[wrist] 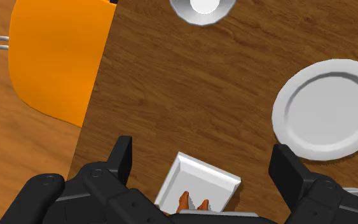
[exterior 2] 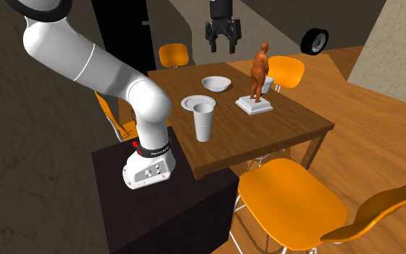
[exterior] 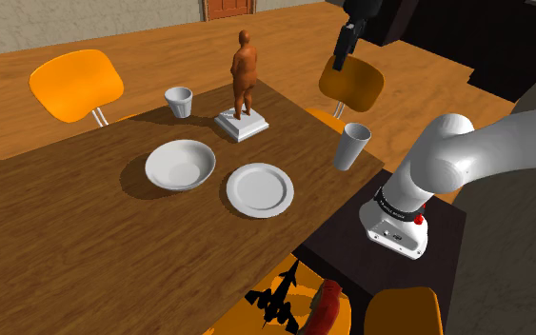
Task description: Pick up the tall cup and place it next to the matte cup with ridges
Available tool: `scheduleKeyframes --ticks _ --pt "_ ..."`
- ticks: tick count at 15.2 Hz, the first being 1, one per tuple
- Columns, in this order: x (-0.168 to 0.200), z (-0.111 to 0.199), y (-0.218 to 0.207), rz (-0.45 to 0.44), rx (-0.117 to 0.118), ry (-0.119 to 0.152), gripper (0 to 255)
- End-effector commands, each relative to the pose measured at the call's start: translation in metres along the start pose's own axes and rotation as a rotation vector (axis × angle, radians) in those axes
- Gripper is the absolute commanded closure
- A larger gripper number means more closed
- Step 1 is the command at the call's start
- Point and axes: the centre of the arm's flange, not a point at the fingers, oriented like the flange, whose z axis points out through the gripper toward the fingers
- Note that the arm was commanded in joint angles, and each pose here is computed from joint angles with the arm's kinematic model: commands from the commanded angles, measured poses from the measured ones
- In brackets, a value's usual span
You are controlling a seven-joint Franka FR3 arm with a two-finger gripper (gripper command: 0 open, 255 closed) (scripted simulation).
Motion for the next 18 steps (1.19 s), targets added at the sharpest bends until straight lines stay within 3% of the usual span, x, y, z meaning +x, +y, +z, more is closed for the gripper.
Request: scheduleKeyframes --ticks 1,17,18 --pt "0.0 0.0 0.0 0.0 0.0 0.0 0" --pt "-0.092 0.186 0.064 -0.265 0.212 -0.038 0" --pt "-0.093 0.188 0.064 -0.268 0.215 -0.038 0"
